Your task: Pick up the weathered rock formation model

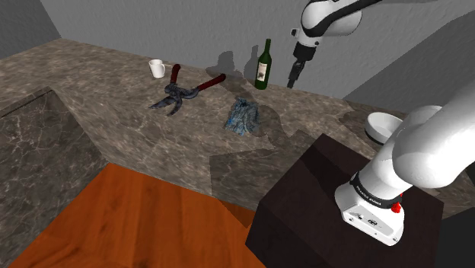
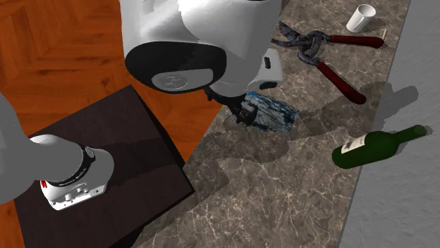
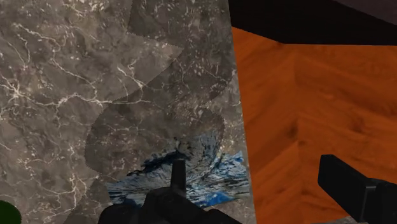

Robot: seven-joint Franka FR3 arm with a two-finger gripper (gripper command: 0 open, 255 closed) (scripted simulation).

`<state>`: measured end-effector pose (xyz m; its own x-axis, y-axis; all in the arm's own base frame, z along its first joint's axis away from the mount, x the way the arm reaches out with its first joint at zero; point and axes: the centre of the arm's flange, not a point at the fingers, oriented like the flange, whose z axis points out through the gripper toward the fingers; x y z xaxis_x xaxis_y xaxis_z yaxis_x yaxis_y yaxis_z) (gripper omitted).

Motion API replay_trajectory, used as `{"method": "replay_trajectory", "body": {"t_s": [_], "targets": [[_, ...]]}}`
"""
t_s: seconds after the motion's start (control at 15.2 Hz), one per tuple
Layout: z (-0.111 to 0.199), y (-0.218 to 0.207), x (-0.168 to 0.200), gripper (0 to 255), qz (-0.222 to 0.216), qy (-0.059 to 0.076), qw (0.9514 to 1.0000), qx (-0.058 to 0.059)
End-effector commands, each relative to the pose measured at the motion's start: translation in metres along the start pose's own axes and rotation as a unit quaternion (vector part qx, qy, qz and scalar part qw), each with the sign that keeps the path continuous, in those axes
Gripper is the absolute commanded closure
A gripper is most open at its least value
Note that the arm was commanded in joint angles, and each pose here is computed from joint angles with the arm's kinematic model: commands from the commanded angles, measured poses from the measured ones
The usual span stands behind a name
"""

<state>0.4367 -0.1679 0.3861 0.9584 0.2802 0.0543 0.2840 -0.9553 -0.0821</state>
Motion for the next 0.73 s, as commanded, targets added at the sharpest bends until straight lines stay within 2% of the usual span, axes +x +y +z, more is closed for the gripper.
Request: {"method": "replay_trajectory", "body": {"t_s": [0.0,0.66], "targets": [[0.018,0.018,0.012,0,-0.010,0.008,0.9999,0.005],[0.102,0.095,0.079,0,-0.058,0.045,0.9968,0.034]]}}
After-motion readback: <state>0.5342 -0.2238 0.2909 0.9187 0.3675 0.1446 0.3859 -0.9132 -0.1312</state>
